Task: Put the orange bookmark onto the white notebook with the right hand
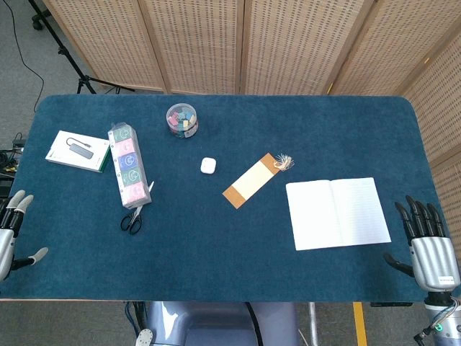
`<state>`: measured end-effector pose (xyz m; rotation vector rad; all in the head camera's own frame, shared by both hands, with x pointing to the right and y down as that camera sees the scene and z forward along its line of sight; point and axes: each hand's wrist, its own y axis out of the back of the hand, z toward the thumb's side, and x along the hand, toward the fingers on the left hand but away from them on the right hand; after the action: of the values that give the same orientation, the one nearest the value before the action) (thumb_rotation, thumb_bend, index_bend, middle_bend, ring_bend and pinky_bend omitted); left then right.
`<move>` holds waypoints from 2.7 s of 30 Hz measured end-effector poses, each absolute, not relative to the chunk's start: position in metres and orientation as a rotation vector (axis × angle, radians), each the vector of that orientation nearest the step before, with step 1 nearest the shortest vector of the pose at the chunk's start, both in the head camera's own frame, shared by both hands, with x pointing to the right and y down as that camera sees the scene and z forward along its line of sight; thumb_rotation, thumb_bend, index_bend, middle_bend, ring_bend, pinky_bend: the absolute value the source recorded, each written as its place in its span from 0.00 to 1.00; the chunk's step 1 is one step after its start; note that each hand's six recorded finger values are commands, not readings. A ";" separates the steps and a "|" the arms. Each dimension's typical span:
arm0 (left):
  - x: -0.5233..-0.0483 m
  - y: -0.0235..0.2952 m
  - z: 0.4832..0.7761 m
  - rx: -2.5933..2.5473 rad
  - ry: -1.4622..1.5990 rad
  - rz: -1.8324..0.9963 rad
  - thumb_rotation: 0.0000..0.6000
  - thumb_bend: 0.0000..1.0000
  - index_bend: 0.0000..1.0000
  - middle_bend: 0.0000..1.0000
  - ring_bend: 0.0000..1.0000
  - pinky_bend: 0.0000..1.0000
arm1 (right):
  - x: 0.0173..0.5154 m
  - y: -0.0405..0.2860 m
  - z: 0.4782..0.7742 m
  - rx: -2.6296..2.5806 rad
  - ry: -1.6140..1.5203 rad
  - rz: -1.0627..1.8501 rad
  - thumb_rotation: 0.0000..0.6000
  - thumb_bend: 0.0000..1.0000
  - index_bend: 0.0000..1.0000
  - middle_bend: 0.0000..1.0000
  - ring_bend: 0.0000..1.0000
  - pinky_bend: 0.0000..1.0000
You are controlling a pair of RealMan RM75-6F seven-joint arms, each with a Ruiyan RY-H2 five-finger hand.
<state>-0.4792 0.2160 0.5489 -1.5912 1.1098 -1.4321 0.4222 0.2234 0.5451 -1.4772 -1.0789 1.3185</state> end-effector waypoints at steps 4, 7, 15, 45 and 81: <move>-0.479 0.217 0.549 -1.597 1.104 -1.438 1.00 0.00 0.00 0.00 0.00 0.00 | 0.422 0.224 0.546 -1.481 -1.071 1.316 1.00 0.00 0.00 0.00 0.00 0.00; -0.479 0.217 0.551 -1.601 1.095 -1.448 1.00 0.00 0.00 0.00 0.00 0.00 | 0.422 0.224 0.547 -1.485 -1.062 1.325 1.00 0.00 0.00 0.00 0.00 0.00; -0.479 0.214 0.553 -1.602 1.102 -1.447 1.00 0.00 0.00 0.00 0.00 0.00 | 0.413 0.213 0.550 -1.548 -1.045 1.300 1.00 0.00 0.00 0.00 0.00 0.00; -0.488 0.203 0.575 -1.598 1.111 -1.500 1.00 0.00 0.00 0.00 0.00 0.00 | 0.199 0.046 0.677 -1.818 -0.350 1.199 1.00 0.00 0.13 0.00 0.00 0.00; -0.488 0.198 0.597 -1.617 1.088 -1.573 1.00 0.00 0.00 0.00 0.00 0.00 | 0.133 0.017 0.770 -1.765 -0.142 1.317 1.00 0.00 0.26 0.00 0.00 0.00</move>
<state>-0.4876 0.1977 0.5972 -1.6172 1.0881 -1.5732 0.1335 0.0171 0.7701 -1.7652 -0.1417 1.3171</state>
